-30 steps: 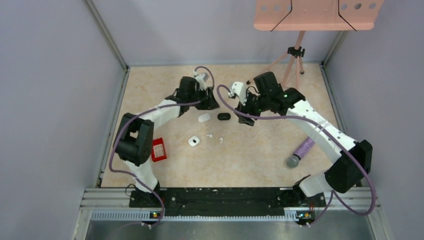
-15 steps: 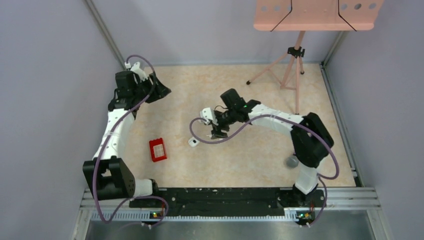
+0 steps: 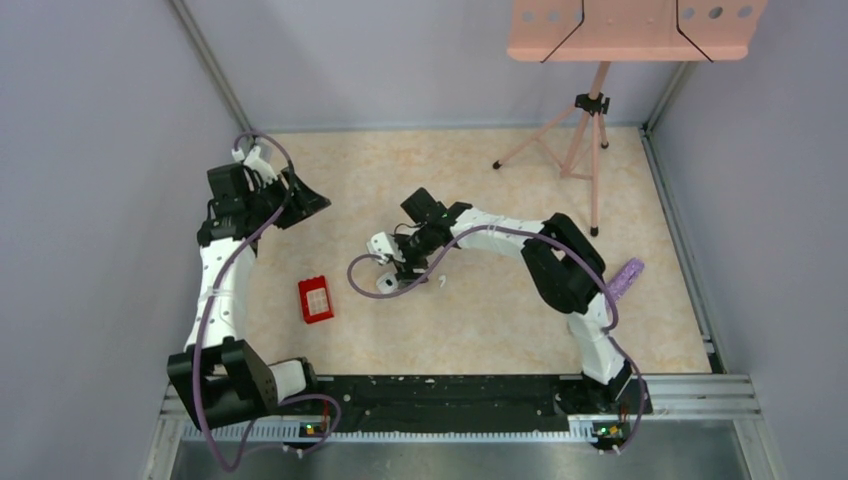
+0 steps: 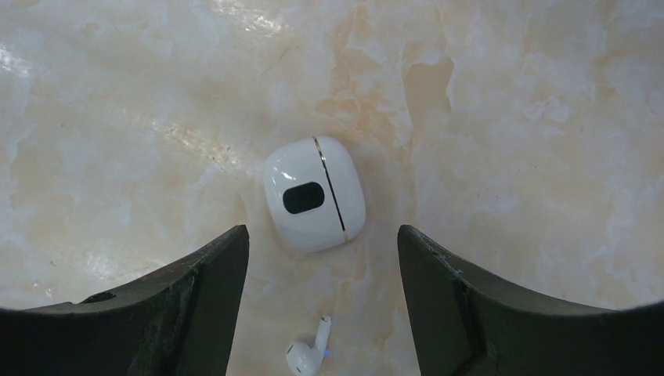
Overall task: Insert the wireless bluetooth earbuds into the charging case
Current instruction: Pick up the charging case at the center of the board.
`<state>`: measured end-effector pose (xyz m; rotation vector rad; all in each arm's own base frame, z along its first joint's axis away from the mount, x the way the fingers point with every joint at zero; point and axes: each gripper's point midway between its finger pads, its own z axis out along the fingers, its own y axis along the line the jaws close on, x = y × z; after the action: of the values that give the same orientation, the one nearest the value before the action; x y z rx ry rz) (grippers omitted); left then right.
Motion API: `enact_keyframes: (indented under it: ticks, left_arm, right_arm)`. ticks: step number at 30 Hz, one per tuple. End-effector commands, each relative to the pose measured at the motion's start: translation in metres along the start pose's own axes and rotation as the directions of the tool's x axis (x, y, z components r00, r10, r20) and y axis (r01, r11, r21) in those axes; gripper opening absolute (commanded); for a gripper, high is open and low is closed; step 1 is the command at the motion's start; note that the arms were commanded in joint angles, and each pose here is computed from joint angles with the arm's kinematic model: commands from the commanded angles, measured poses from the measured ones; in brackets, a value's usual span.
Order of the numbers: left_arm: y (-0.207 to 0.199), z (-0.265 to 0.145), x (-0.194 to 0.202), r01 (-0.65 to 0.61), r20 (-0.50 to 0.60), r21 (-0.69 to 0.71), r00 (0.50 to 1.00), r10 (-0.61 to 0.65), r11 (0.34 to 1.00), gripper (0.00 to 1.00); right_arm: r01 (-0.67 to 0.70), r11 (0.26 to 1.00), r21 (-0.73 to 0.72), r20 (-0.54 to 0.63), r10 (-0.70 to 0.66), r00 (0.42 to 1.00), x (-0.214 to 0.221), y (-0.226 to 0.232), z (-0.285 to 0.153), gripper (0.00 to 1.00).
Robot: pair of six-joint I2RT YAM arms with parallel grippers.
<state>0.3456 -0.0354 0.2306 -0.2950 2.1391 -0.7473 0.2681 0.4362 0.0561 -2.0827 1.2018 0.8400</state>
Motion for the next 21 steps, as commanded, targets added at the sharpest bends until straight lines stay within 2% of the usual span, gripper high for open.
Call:
enact_keyframes:
  ticks: [1,9,16,19,21]
  left_arm:
    - [-0.008,-0.011,0.001,-0.004,0.018,0.037,1.000,0.004,0.999,0.59]
    - [-0.014,-0.010,0.000,0.027,0.026,0.076,0.999,-0.030,0.997,0.59]
    - [-0.016,-0.008,0.001,0.046,0.024,0.101,0.999,-0.049,0.994,0.58]
    - [-0.015,-0.007,0.002,0.057,0.024,0.106,0.998,-0.060,0.993,0.58]
    - [-0.015,-0.006,0.003,0.061,0.026,0.108,0.998,-0.064,0.992,0.58]
  right_arm:
    - [0.065,0.996,-0.053,0.022,-0.063,0.998,-0.017,0.006,0.017,0.69]
    - [0.028,0.997,-0.078,-0.029,-0.031,0.999,-0.006,0.004,0.030,0.67]
    - [-0.001,0.994,-0.111,-0.093,-0.009,0.996,0.008,0.008,0.033,0.61]
    - [-0.007,0.994,-0.112,-0.099,-0.004,0.995,0.010,0.010,0.032,0.51]
    - [-0.014,0.995,-0.100,-0.110,0.003,0.994,0.010,0.008,0.030,0.40]
